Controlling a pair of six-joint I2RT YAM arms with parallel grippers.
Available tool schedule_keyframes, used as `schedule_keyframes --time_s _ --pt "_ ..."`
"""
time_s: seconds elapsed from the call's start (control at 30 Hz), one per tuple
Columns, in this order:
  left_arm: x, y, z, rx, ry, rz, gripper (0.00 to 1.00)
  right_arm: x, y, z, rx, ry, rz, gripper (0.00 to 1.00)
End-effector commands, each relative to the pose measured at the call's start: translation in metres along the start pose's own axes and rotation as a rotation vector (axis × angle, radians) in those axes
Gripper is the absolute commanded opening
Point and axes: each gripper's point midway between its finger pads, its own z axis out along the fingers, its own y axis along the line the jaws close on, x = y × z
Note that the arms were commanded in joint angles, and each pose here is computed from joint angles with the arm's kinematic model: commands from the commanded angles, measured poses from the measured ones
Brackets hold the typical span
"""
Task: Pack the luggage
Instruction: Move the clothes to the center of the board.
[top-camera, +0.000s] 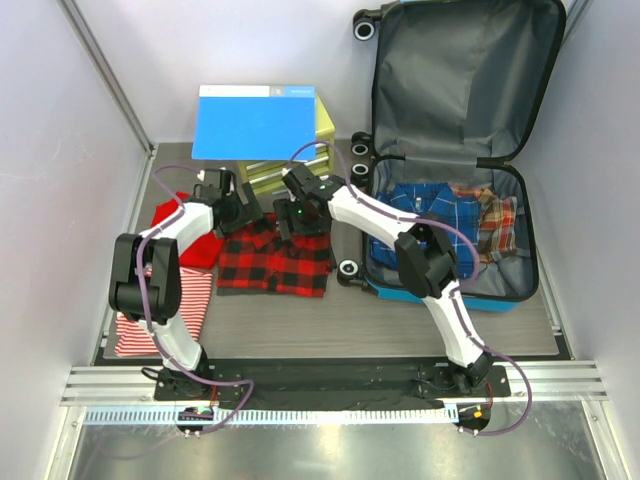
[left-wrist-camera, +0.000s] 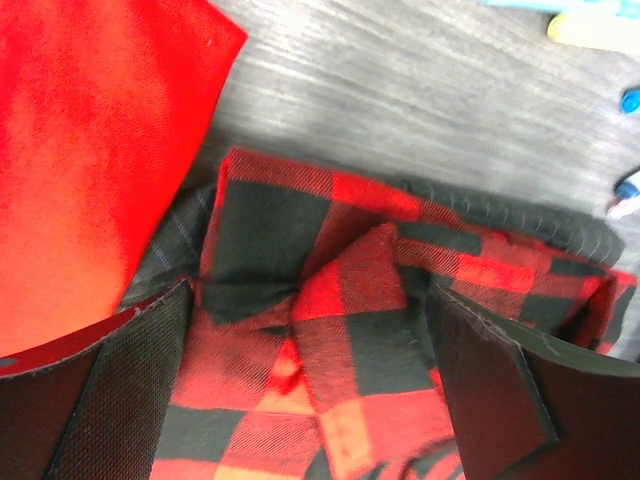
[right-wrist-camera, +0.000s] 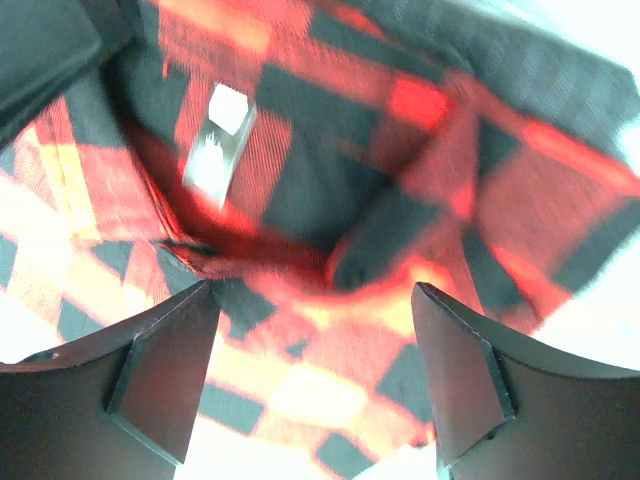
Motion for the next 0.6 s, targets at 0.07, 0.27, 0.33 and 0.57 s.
schedule_keyframes --time_s 0.07,0.27,0.33,0.57 --pt "-0.023 -0.009 -0.042 0.018 -0.072 0.068 1.0 -0.01 -0.016 -0.089 0.022 -0.105 0.073 0.82" --pt "-0.022 -0.002 -0.065 -0.011 -0.078 0.097 1.0 0.022 -0.045 -0.077 0.016 -0.023 0.123 0.77" --pt "-0.018 0.0 -0.069 -0.01 -0.072 0.114 1.0 0.03 -0.048 -0.07 0.001 -0.001 0.122 0.75" --pt "-0.008 0.004 -0.084 0.006 -0.069 0.157 1.0 0.042 -0.039 -0.039 -0.08 0.044 0.137 0.7"
